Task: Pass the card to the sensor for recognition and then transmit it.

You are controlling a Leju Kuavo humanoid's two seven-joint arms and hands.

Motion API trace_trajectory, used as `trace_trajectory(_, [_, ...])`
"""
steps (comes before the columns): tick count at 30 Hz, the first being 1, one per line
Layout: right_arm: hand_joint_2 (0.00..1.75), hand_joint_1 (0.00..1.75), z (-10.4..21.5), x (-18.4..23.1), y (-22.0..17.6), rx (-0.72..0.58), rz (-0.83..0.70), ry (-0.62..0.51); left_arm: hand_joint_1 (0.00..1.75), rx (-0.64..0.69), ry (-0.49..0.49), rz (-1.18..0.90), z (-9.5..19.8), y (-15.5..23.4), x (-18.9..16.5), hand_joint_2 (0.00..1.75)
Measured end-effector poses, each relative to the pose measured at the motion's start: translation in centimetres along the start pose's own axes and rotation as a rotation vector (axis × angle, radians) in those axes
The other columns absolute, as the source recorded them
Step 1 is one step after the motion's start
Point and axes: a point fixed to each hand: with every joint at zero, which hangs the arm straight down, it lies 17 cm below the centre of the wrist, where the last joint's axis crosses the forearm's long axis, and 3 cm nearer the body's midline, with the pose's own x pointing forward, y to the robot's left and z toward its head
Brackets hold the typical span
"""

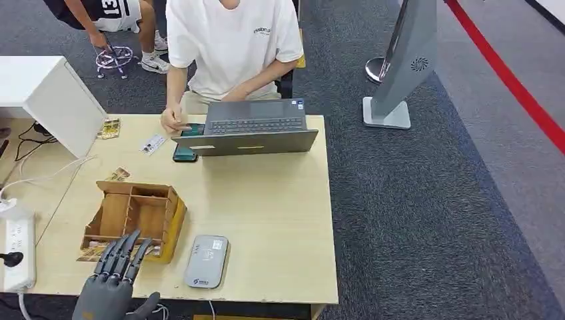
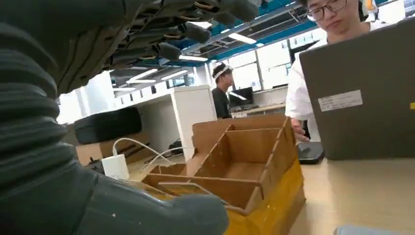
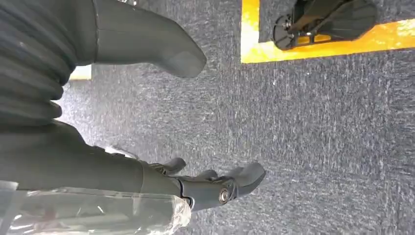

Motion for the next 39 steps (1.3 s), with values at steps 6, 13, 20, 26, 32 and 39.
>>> trace_trajectory(6, [1.75,0.00,0.2,-0.1,0.4,0.006,0.003,-0.001,0.00,-0.081,-0.002,-0.049,1.3,-2.9,-1.5,1.75])
trace_trajectory(13, [1.75,0.00,0.4,-0.3,0.6,0.009,-0.011,0.008,0.00,-0.136,0.019,-0.153,2.8,-5.1,-5.2,1.75])
trace_trajectory(20, [1.75,0.00,0.5,-0.2,0.4,0.004,-0.006,0.004,0.00,-0.172,0.110,-0.190,4.0,-5.9,-8.5,1.75])
trace_trajectory(26, [1.75,0.00,0.5,-0.1,0.3,0.001,-0.006,0.002,0.00,-0.185,0.148,-0.187,4.5,-6.3,-9.3,1.75])
trace_trajectory(32, [1.75,0.00,0.5,-0.1,0.2,0.001,0.002,0.000,0.00,-0.193,0.152,-0.189,4.7,-6.6,-9.4,1.75])
trace_trajectory(39, [1.75,0.00,0.6,0.0,0.6,0.022,0.036,-0.018,0.00,-0.161,0.139,-0.191,3.1,-5.9,-9.6,1.75])
